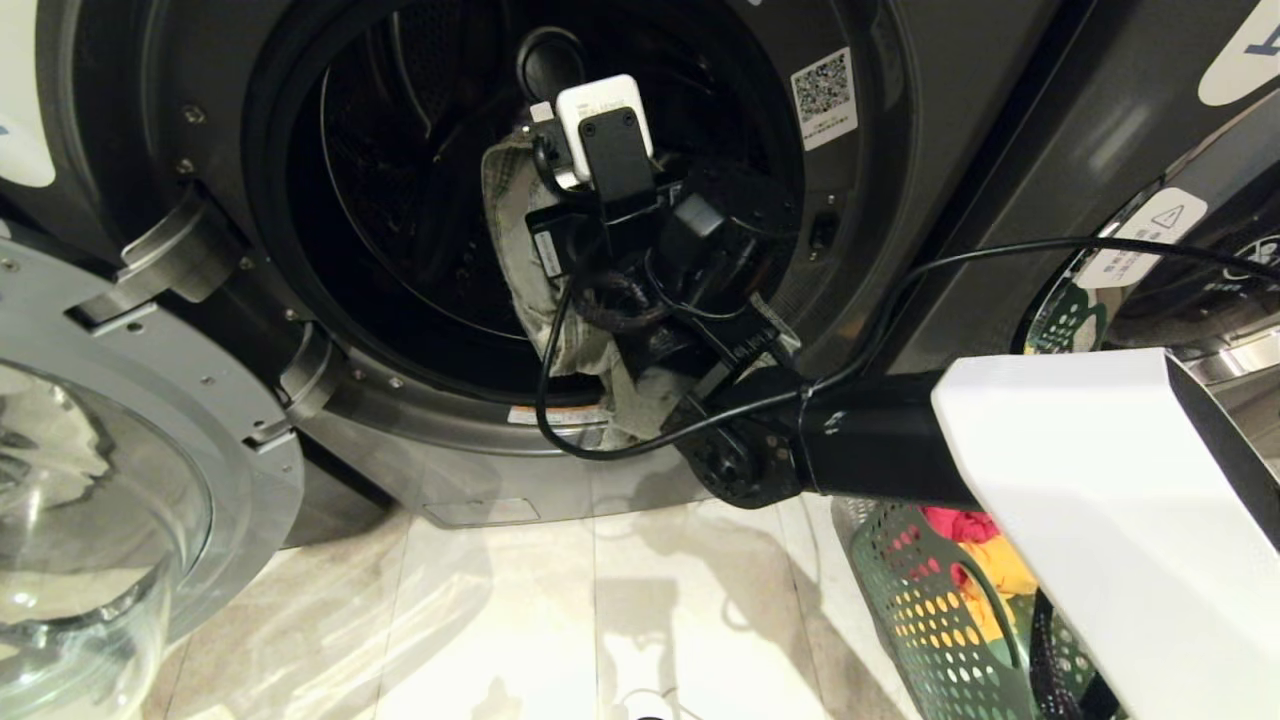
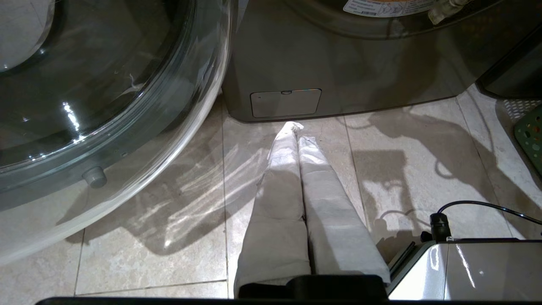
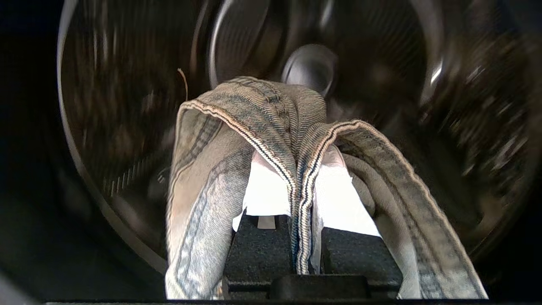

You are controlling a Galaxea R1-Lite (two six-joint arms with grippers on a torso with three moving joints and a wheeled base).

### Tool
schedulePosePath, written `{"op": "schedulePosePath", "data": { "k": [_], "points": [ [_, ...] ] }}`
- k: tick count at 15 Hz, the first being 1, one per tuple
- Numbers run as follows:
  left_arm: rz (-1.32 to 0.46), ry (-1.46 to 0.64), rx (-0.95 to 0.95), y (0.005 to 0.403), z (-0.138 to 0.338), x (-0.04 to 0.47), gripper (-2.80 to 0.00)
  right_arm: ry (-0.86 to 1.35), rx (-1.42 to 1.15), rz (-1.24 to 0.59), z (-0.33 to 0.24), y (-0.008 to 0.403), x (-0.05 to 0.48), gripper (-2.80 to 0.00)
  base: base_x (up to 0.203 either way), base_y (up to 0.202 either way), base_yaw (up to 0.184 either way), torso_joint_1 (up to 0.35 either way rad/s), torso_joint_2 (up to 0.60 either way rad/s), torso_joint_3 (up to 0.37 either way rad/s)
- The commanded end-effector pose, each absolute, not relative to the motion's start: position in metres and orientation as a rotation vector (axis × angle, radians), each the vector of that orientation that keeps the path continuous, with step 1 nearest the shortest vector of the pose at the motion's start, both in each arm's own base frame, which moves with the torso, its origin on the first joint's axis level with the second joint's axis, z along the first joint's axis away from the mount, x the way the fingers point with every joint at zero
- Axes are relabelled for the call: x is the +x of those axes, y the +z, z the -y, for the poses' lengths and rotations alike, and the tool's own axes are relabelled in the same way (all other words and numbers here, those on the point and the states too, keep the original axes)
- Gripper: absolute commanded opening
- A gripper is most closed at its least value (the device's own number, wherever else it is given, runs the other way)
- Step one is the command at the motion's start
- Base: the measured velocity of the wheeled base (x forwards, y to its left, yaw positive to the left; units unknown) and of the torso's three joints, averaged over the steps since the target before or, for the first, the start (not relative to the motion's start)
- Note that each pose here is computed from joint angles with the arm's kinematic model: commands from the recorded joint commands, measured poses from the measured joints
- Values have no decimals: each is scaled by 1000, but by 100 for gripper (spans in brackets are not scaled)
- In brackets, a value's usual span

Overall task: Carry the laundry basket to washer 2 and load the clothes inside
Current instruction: Place the clothes into the washing machine

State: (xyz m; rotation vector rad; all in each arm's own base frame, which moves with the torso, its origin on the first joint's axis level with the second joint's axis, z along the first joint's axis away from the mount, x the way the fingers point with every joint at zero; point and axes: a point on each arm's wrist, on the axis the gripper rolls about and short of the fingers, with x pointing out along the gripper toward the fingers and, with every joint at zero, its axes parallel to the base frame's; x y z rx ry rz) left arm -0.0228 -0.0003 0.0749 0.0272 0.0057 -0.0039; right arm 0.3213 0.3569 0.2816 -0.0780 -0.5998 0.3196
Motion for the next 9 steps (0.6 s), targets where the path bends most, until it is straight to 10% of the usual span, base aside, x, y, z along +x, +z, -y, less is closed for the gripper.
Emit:
{"op": "schedulePosePath", "data": {
  "k": [1,9],
  "points": [
    [-8,-4,28,75,0,-23,-280,297,-58,669,-358,283,317,-280,0,0,0,0,0,0],
    [-8,-3,28,75,0,-23,-280,296,-23,736,-355,306,297,-280,0,0,0,0,0,0]
  ]
}}
